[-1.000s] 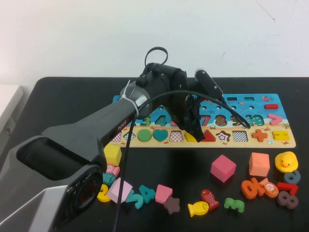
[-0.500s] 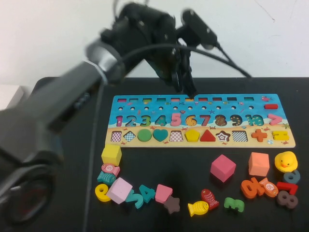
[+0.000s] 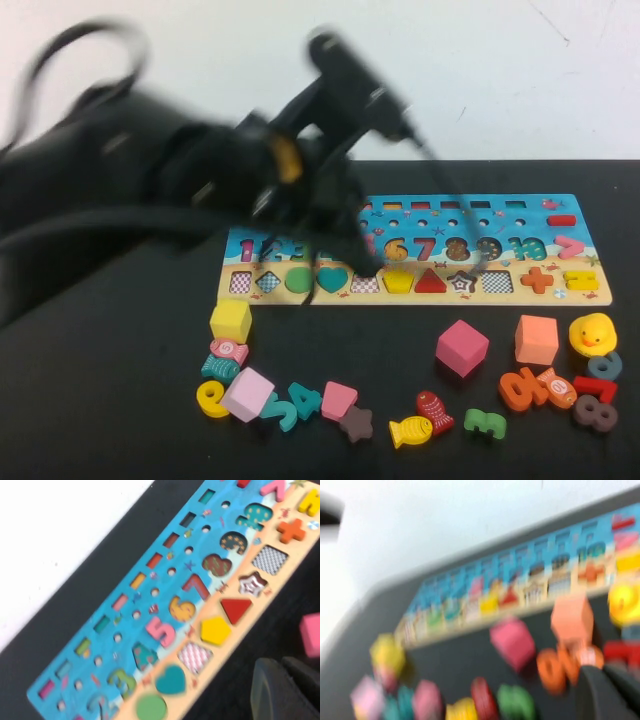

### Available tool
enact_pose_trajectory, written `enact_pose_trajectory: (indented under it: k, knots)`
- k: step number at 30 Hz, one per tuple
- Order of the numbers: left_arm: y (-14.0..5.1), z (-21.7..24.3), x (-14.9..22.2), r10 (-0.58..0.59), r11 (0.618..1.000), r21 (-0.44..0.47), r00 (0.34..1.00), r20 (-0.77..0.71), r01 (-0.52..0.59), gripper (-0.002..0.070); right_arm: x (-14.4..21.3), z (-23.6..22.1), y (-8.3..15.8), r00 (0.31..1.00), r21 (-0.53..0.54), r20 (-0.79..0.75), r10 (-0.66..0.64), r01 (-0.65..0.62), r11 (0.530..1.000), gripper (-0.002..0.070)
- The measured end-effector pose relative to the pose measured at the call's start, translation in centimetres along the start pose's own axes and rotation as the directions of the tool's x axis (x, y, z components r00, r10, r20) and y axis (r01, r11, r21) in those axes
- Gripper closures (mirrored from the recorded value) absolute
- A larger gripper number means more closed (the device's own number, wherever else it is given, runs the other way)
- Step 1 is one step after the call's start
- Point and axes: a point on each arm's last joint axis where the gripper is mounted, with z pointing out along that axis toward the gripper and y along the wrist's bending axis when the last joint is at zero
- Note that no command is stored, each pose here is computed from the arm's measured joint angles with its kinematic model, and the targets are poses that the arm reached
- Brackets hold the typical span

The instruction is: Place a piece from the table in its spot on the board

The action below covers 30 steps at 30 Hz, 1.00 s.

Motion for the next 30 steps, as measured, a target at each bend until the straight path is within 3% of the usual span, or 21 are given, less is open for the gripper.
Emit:
enact_pose_trajectory:
  k: [3, 5, 7, 9, 10, 12, 13, 15, 19, 25, 30]
  knots:
    - [-0.8, -2.2, 2.9, -0.037, 0.999, -0.002, 0.999, 0.013, 0.037, 0.0676, -2.0, -0.2, -0.6, 0.949, 0.012, 0.234, 0.21, -0.219, 0.976, 0.0658]
    - [-1.3, -4.2, 4.4, -0.072, 0.997, -0.01, 0.996, 0.053, 0.072, 0.0676, -3.5, -0.9, -1.9, 0.8, 0.0, 0.445, 0.403, -0.45, 0.893, 0.0658]
    - [-1.8, -5.8, 6.2, -0.111, 0.994, -0.01, 0.99, 0.088, 0.112, 0.0676, -4.3, -2.0, -3.8, 0.586, -0.006, 0.628, 0.511, -0.653, 0.757, 0.0658]
    - [-2.4, -7.1, 7.7, -0.149, 0.989, -0.003, 0.983, 0.11, 0.15, 0.0676, -4.4, -3.7, -5.9, 0.391, 0.033, 0.805, 0.447, -0.781, 0.624, 0.0658]
    - [-2.6, -7.7, 8.6, -0.169, 0.985, 0.003, 0.979, 0.115, 0.17, 0.0676, -4.1, -5.2, -7.1, 0.28, 0.066, 0.901, 0.333, -0.844, 0.532, 0.0658]
    - [-3.2, -8.5, 10.0, -0.213, 0.977, 0.02, 0.97, 0.115, 0.212, 0.0676, -3.4, -7.1, -8.2, 0.168, 0.089, 0.973, 0.159, -0.907, 0.411, 0.0658]
    - [-3.4, -8.7, 10.6, -0.244, 0.97, 0.034, 0.963, 0.112, 0.242, 0.0676, -3.2, -7.7, -8.4, 0.14, 0.091, 0.985, 0.105, -0.924, 0.371, 0.0658]
    - [-4.0, -9.0, 11.8, -0.299, 0.954, 0.059, 0.949, 0.097, 0.294, 0.0676, -3.0, -8.2, -8.5, 0.122, 0.096, 0.991, 0.053, -0.933, 0.348, 0.0658]
    - [-4.2, -9.6, 12.7, -0.332, 0.943, 0.069, 0.938, 0.102, 0.326, 0.0676, -3.1, -8.4, -8.5, 0.119, 0.098, 0.992, 0.042, -0.934, 0.344, 0.0658]
    - [-3.4, -10.7, 12.1, -0.222, 0.973, -0.008, 0.944, 0.243, 0.231, 0.0676, -3.1, -8.2, -8.5, 0.139, 0.113, 0.989, 0.049, -0.93, 0.351, 0.0658]
    - [-2.4, -11.3, 13.8, -0.275, 0.948, -0.067, 0.906, 0.322, 0.312, 0.0676, -3.1, -8.2, -8.5, 0.145, 0.116, 0.988, 0.055, -0.928, 0.355, 0.0658]
